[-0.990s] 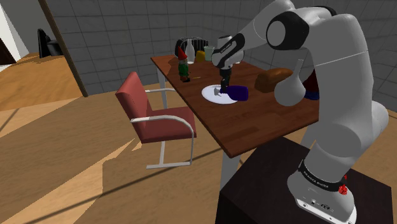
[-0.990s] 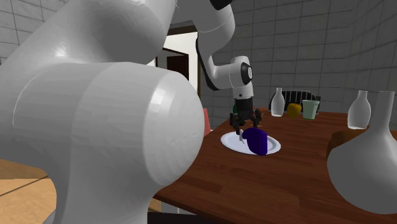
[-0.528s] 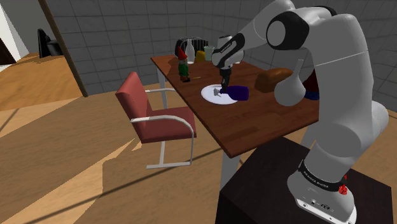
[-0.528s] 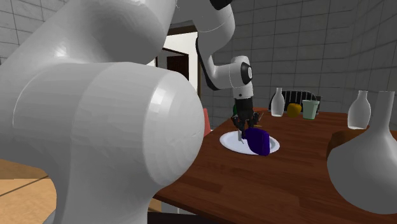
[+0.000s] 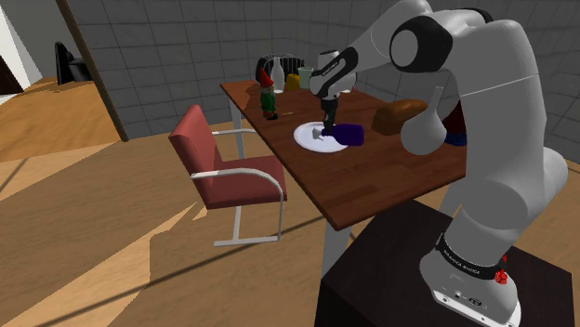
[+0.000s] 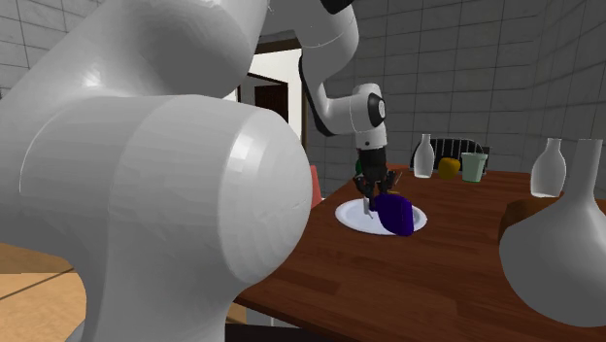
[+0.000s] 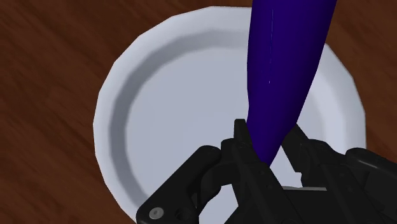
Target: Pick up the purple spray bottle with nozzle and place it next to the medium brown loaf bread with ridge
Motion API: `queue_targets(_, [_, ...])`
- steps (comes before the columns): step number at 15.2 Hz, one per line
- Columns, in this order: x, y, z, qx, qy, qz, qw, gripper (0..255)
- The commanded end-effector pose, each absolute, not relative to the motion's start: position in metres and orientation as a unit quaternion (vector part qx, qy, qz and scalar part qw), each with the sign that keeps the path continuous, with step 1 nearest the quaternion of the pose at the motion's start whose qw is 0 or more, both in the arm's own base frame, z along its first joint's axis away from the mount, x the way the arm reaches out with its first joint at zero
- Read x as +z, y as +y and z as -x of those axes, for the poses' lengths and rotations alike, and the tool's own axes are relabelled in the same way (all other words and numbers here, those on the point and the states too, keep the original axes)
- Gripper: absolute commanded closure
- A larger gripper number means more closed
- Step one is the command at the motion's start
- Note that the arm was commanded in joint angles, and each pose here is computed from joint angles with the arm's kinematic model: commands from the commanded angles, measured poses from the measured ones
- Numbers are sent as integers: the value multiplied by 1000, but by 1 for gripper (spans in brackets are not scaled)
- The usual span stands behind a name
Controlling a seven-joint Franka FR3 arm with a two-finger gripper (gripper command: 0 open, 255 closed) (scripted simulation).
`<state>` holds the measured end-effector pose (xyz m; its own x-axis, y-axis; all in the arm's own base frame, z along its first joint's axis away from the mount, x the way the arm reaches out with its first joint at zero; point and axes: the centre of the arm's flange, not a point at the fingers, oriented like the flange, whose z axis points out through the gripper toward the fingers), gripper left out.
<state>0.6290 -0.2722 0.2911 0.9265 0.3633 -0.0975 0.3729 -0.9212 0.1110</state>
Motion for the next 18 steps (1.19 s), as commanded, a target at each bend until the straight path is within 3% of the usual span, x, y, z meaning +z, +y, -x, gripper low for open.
queue_targets(1, [301,-272,-628,-37,188,-979,64,255])
queue_targets(18, [391,-272,-628,-37,188,-979,64,255])
